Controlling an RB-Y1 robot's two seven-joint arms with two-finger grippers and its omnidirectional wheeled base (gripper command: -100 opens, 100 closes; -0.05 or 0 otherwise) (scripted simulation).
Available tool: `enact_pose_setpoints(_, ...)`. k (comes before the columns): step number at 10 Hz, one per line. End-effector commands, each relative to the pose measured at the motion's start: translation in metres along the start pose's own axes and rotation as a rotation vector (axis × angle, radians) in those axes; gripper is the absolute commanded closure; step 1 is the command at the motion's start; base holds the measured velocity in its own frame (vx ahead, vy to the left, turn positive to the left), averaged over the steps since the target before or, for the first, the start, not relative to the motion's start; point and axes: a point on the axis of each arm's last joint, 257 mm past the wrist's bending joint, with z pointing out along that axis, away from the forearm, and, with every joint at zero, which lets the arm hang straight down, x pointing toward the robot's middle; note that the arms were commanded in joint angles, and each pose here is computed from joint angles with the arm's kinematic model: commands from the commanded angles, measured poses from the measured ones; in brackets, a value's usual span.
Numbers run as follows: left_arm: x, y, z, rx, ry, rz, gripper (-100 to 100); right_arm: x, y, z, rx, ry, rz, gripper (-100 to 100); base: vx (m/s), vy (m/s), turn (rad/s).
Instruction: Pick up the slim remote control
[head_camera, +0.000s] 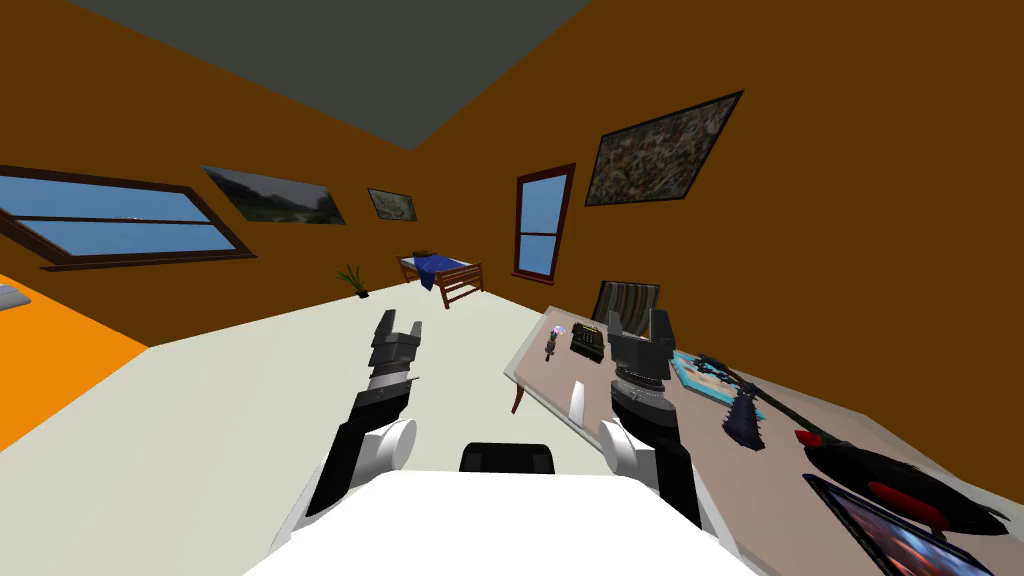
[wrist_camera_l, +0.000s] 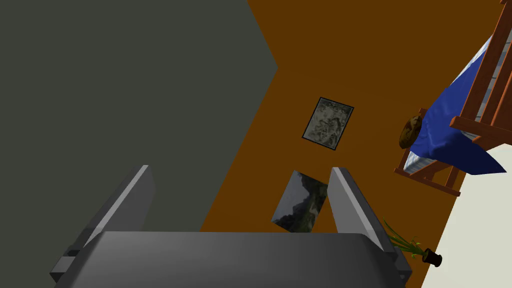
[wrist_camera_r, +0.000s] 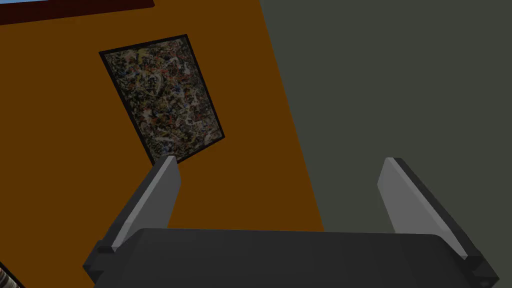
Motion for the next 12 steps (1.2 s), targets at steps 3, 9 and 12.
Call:
enact_pose_setpoints(3,0.0,0.0,0.0,0.0,0.0,0.0,0,0.022,-0.015,-0.009,0.032,0.128,-0.088,-100,-0.025,0.027,0.049)
enact_pose_setpoints(9,0.0,0.0,0.0,0.0,0.0,0.0,0,0.058,-0.066,-0.052,0.126,0.365,-0.326,-100,-0.052,0.058,0.087)
enact_pose_setpoints(12,0.0,0.0,0.0,0.0,0.0,0.0,0,0.071,-0.093,-0.082,0.172,0.479,-0.443,-100,-0.053,0.066,0.13)
